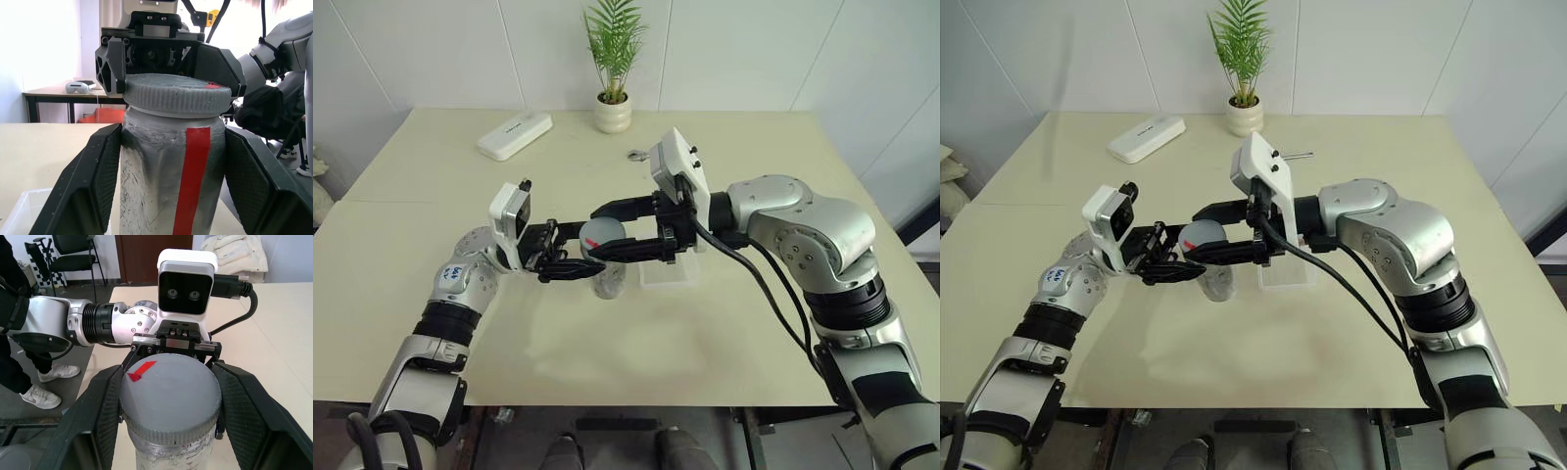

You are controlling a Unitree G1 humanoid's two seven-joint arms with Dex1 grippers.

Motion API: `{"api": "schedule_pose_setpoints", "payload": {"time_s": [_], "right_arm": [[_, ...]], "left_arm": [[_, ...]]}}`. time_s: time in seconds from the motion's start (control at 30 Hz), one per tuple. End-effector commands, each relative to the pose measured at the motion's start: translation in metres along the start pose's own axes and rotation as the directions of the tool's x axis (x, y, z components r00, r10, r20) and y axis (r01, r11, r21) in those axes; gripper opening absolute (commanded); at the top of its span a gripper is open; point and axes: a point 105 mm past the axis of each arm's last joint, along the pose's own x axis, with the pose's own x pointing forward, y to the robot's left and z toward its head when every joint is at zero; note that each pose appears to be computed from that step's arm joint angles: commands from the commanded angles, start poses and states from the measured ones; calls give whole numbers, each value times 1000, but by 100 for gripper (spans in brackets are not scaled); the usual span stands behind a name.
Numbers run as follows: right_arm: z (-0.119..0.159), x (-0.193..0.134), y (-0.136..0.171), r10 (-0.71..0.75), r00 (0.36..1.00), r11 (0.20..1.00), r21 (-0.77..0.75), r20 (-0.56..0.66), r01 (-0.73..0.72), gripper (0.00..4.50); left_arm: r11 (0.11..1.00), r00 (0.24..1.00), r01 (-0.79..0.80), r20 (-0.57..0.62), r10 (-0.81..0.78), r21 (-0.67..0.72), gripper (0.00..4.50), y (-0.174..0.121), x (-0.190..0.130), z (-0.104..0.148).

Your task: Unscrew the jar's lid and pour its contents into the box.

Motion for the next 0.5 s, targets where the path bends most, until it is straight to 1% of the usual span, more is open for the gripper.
{"api": "schedule_pose_setpoints", "payload": {"time_s": [0.03,0.5], "right_arm": [[53,-35,-16,-196,960,963,-144,198,226,253],[41,-36,-12,-273,941,952,-83,201,294,253]], "left_arm": [[988,990,122,-65,-129,-97,275,-17,4,-26],[993,992,102,-68,-107,-66,275,-13,3,-21]]}}
